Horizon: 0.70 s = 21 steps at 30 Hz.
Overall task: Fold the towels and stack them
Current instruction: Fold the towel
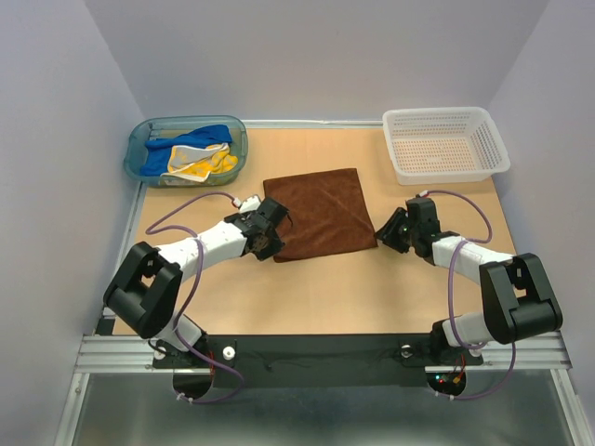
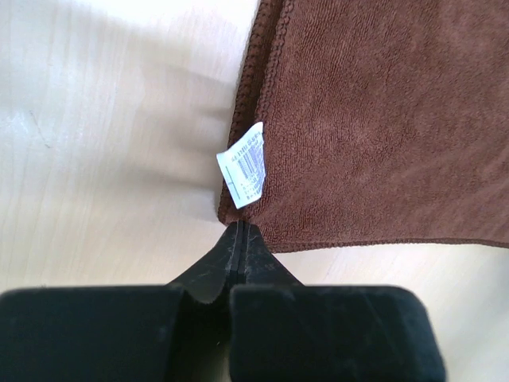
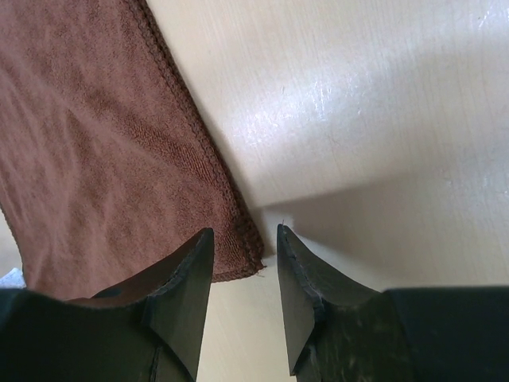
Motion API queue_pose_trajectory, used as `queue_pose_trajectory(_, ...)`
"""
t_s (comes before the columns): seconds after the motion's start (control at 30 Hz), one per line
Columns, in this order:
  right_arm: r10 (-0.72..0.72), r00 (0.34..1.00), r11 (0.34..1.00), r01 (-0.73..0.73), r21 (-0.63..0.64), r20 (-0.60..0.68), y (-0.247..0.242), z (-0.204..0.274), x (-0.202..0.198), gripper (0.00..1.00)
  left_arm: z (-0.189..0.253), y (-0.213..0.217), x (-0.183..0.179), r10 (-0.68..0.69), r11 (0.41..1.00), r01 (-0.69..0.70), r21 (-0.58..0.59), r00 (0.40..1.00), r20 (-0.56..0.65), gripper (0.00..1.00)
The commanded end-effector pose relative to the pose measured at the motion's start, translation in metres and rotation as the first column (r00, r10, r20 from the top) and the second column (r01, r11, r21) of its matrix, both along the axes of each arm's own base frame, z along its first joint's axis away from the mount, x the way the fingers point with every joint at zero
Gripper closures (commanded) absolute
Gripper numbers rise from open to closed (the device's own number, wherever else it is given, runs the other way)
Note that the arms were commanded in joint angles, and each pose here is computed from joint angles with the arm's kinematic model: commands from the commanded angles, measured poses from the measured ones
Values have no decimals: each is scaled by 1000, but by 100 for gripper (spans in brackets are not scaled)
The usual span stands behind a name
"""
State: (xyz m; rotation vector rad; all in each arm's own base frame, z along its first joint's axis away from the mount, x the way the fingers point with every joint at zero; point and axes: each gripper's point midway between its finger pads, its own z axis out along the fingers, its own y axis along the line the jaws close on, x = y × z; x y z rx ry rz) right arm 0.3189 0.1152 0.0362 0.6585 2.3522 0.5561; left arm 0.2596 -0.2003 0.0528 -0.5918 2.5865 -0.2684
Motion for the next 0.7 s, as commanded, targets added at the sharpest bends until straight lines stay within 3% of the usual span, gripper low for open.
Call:
queue_pose_trajectory(0.0, 35, 999, 999, -34, -9, 20, 3, -2, -2, 57, -16, 4, -7, -24, 999, 25, 26, 999, -38, 100)
queue_pose_trajectory(0.1, 45, 998, 999, -44, -25, 34, 1, 1, -2, 57, -18, 5, -8, -22, 999, 23, 26, 999, -43, 100)
queue_pose_trajectory(0.2, 69, 996, 997, -67, -41, 62, 1, 8, 0, 57, -17, 6, -8, -18, 999, 19, 27, 999, -40, 92)
queue_pose_trajectory(0.47, 186, 976, 980, -175, -98, 112, 6, 37, 5, 57, 3, 13, -9, -6, 1000, 6, 25, 1000, 3, 59)
queue_pose_trajectory(0.67, 291, 949, 956, -282, -87, 120, 31, 48, 8, 61, 26, 12, -1, -14, 1000, 13, 17, 998, 59, 53)
